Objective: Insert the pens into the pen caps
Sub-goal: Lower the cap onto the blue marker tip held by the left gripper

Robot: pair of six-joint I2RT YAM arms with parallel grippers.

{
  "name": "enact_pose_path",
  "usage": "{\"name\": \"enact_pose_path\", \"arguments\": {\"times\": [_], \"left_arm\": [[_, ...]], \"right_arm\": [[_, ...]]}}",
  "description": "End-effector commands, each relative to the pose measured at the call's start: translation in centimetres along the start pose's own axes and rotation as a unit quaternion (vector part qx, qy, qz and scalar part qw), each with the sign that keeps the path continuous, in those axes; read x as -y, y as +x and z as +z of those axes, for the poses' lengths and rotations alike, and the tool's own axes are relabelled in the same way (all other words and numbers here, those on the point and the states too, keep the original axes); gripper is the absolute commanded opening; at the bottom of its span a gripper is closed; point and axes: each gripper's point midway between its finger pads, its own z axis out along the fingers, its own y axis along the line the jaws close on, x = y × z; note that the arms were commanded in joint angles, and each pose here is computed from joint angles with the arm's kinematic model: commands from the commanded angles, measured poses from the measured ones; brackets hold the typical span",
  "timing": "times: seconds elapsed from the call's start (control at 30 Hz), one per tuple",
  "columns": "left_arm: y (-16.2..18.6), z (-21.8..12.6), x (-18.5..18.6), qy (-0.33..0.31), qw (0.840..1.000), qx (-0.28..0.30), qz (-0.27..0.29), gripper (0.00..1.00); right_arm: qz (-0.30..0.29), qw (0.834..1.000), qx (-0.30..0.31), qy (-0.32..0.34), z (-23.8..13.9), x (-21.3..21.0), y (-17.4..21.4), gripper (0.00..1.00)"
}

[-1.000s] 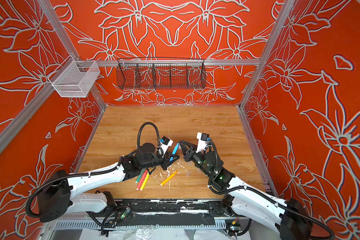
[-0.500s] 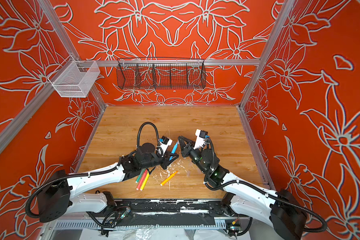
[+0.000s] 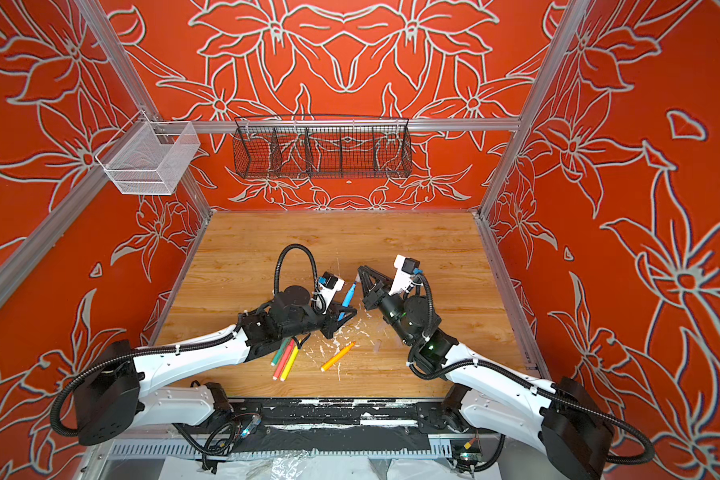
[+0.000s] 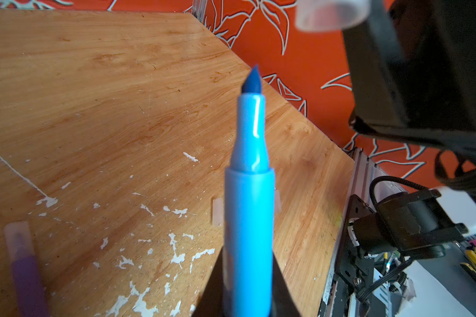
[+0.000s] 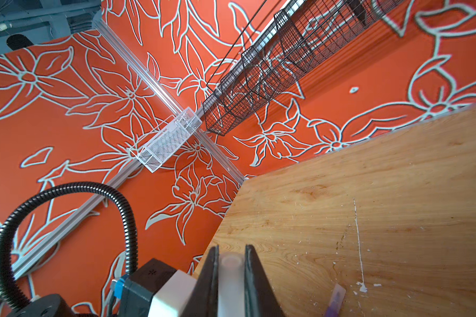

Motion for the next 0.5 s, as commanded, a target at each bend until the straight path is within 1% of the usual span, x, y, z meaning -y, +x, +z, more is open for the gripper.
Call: {"name": "enact_pose_path", "arguments": {"times": [0.0,0.47], "left_arm": [[-0.8,-0.5,0.8,0.013,1.0,0.016,0.014,0.0],[-0.7,-0.3,0.9,0.018,1.0,0.012,0.014,0.0]], "right_arm": [[-0.001,1.0,0.019,-0.003,0.1,-0.6,-1.2,0.02],[-0.001,1.0,-0.002,-0.017,1.3,-1.0,0.0,0.0]]}}
